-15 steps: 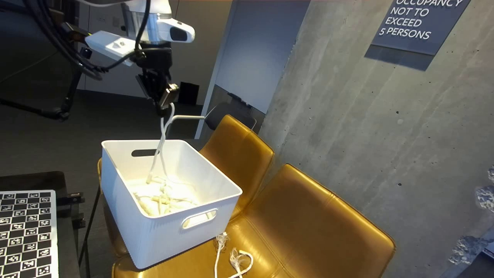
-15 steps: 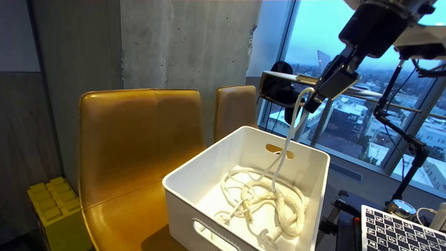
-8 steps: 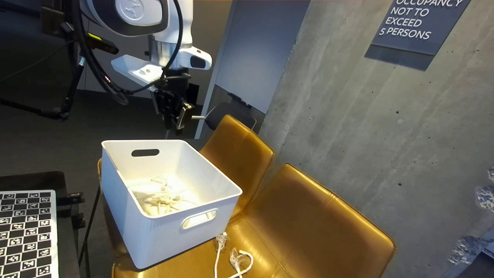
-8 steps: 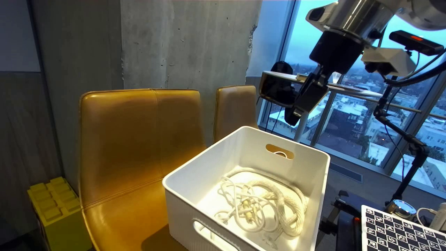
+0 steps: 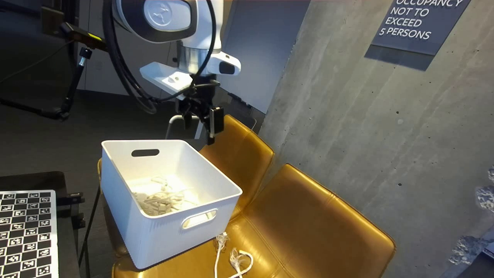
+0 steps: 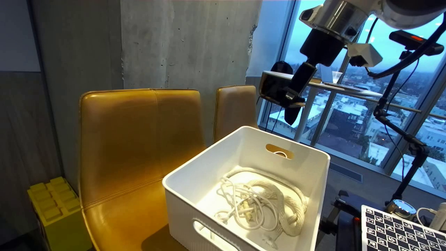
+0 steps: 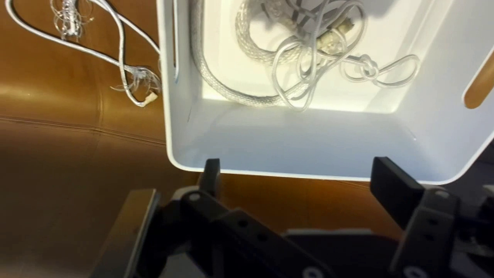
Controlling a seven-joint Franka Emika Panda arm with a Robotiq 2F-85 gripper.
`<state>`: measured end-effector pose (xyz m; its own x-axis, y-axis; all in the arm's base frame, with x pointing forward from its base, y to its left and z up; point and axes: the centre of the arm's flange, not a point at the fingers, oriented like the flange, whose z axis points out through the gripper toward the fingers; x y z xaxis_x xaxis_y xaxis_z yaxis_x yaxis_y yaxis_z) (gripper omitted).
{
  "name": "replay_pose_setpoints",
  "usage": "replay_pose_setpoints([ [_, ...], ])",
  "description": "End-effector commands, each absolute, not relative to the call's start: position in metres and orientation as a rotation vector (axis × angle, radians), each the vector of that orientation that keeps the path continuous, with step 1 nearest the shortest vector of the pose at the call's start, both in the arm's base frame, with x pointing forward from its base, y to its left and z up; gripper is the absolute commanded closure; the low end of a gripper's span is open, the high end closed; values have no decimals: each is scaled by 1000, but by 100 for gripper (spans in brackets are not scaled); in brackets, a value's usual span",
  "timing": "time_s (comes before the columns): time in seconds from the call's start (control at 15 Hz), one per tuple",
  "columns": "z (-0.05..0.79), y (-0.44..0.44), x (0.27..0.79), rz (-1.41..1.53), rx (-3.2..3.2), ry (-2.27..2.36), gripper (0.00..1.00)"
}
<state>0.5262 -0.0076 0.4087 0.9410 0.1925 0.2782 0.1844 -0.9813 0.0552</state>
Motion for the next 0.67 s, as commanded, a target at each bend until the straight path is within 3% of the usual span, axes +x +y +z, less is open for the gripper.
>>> replay_pose_setpoints([
  [0.0,402,-74,542,422,3082,232,0],
  [0.6,361,-182,562,379,3076,76,0],
])
